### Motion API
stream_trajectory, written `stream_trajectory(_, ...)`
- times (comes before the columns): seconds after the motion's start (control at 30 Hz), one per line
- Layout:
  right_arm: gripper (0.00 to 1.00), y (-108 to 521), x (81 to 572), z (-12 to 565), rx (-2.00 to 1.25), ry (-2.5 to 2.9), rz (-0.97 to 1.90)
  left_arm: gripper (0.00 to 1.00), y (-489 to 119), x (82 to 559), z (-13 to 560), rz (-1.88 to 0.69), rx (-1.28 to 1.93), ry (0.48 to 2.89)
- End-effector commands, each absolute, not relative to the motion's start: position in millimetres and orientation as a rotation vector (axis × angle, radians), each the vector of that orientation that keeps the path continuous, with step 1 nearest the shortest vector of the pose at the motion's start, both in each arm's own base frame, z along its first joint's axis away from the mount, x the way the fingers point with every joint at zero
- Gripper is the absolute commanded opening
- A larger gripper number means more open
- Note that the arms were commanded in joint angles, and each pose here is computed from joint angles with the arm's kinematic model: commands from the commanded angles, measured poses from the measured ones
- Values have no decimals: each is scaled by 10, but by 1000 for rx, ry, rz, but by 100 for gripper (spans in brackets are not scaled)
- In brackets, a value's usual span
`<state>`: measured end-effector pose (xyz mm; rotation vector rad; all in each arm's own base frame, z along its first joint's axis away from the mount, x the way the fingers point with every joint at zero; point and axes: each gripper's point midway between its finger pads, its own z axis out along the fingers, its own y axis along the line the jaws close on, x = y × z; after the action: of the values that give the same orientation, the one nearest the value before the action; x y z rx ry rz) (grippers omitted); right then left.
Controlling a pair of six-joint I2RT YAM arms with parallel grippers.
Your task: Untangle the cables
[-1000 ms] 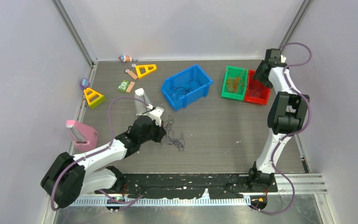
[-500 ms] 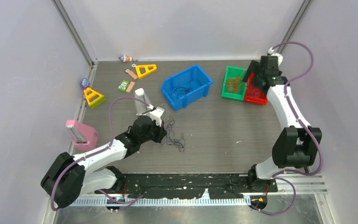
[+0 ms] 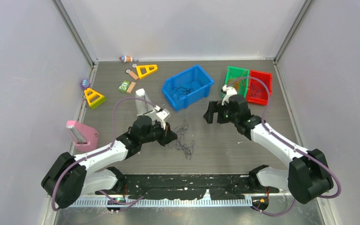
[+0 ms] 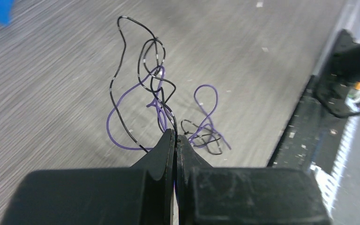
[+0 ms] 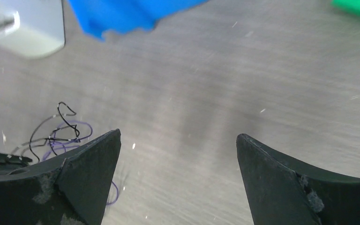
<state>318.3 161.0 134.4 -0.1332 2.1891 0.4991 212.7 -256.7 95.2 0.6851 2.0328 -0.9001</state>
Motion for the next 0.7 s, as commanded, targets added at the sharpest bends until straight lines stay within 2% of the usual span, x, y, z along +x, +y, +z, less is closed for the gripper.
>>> stream_trajectory(0.0, 100, 1911, 3023, 1341, -226, 2080, 667, 1, -2825, 1924, 1282, -1115, 817, 1836)
stream_trajectory(0.03, 100, 1940, 3007, 1360, -233, 2058, 684, 10, -2801, 1965, 1259, -1086, 795, 1854)
stream_trajectory(0.2, 100, 2106, 2746, 1140, -311, 2072, 757, 65, -2623, 2168, 1102, -936, 664, 1963)
stream_trajectory(0.27, 99, 2195, 2684, 1105, -345, 2076, 779, 75, -2588, 2194, 1096, -911, 643, 1965)
stream_trajectory(0.4, 92, 2367, 2591, 1064, -411, 2096, 797, 78, -2492, 2259, 1029, -837, 601, 2000)
stream_trajectory(0.67, 88, 2499, 2323, 812, -427, 2239, 745, 73, -2481, 2300, 871, -781, 630, 2099)
